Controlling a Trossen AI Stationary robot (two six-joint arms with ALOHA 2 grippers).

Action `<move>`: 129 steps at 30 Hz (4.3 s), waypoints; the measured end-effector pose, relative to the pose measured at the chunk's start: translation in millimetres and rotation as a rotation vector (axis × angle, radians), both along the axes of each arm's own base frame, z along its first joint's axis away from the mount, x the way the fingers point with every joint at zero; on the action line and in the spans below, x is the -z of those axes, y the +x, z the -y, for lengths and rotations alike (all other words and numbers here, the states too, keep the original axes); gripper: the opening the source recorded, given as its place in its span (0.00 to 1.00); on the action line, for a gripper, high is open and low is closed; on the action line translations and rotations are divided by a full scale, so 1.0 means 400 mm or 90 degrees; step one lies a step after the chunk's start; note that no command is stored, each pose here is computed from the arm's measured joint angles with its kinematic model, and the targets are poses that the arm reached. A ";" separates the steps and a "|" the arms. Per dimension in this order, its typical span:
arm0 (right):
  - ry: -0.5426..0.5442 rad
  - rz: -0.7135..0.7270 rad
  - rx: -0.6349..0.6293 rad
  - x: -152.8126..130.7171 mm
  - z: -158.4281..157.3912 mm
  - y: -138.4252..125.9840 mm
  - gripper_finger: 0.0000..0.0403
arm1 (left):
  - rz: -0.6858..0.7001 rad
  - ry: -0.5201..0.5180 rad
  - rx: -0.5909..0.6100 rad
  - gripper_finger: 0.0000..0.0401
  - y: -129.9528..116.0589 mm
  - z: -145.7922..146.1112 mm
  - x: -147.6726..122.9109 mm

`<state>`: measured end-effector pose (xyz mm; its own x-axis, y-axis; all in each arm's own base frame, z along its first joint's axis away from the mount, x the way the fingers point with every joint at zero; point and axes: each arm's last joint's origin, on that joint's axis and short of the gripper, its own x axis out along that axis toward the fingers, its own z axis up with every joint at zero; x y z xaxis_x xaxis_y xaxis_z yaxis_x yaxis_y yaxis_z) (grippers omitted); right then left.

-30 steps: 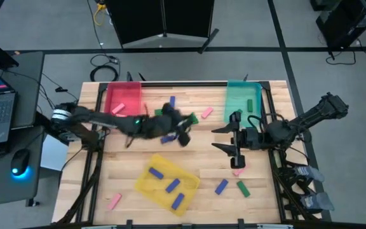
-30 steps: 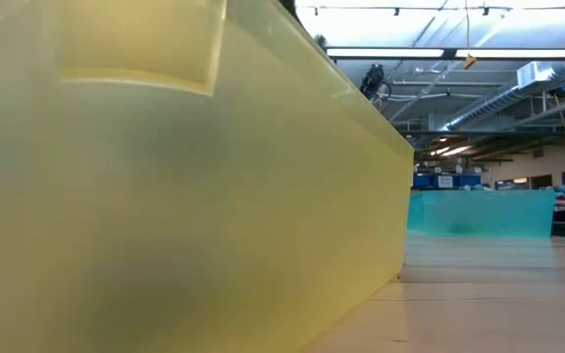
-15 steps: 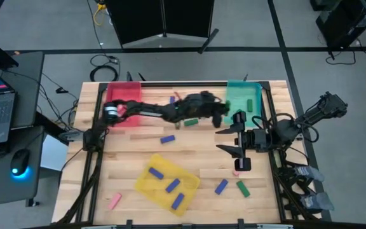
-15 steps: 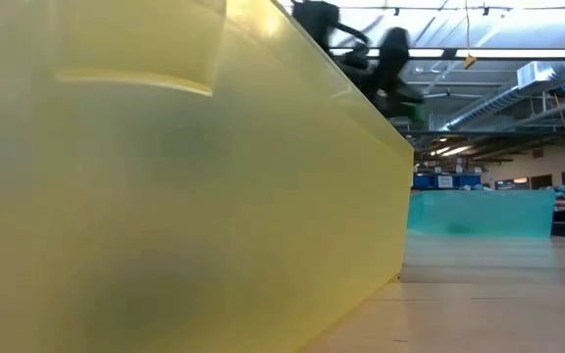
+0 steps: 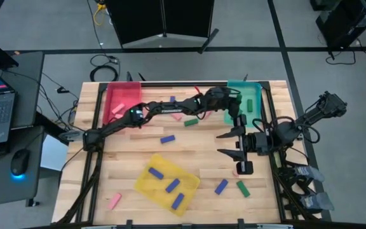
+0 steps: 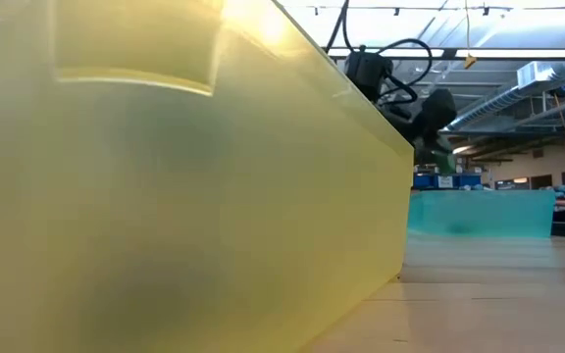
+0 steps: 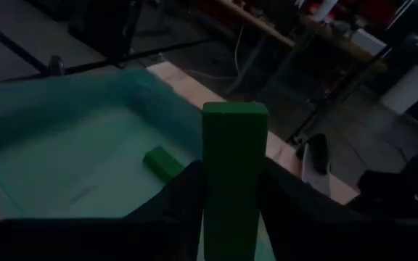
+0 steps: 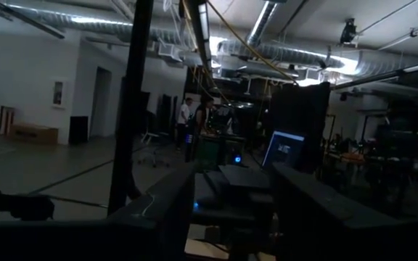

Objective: Sort blocks
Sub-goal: Put the green block into the blue bin, then put the pink block into the red bin

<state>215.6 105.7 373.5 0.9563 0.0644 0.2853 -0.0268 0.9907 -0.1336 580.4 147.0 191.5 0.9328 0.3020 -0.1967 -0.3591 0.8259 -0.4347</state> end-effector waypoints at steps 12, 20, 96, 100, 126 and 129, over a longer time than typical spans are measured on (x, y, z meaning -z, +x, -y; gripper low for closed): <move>-0.015 -0.008 -0.008 0.003 -0.018 -0.008 0.47 | -0.010 0.063 0.043 0.68 -0.024 0.015 -0.118; -0.018 -0.010 -0.011 0.004 -0.022 -0.011 0.45 | -0.118 0.112 0.071 0.55 -0.067 0.032 -0.183; 0.065 -0.878 0.277 0.459 0.567 0.222 0.71 | 0.124 0.179 -0.073 0.40 -1.117 0.408 -0.207; -0.070 -0.920 0.220 0.431 0.578 0.227 0.76 | 0.125 0.169 -0.074 0.40 -1.117 0.408 -0.206; -0.220 -1.177 -0.015 0.593 0.692 0.315 0.68 | 0.092 0.177 -0.065 0.40 -1.116 0.410 -0.193; -0.208 -1.181 -0.024 0.596 0.697 0.317 0.58 | 0.091 0.177 -0.065 0.40 -1.116 0.410 -0.193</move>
<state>342.2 -173.2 135.0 -0.0072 -0.0793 -0.9968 -0.3577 0.9311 -0.0715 134.1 -17.0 268.6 0.9072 0.4191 0.0367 -0.3978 0.8829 -0.2497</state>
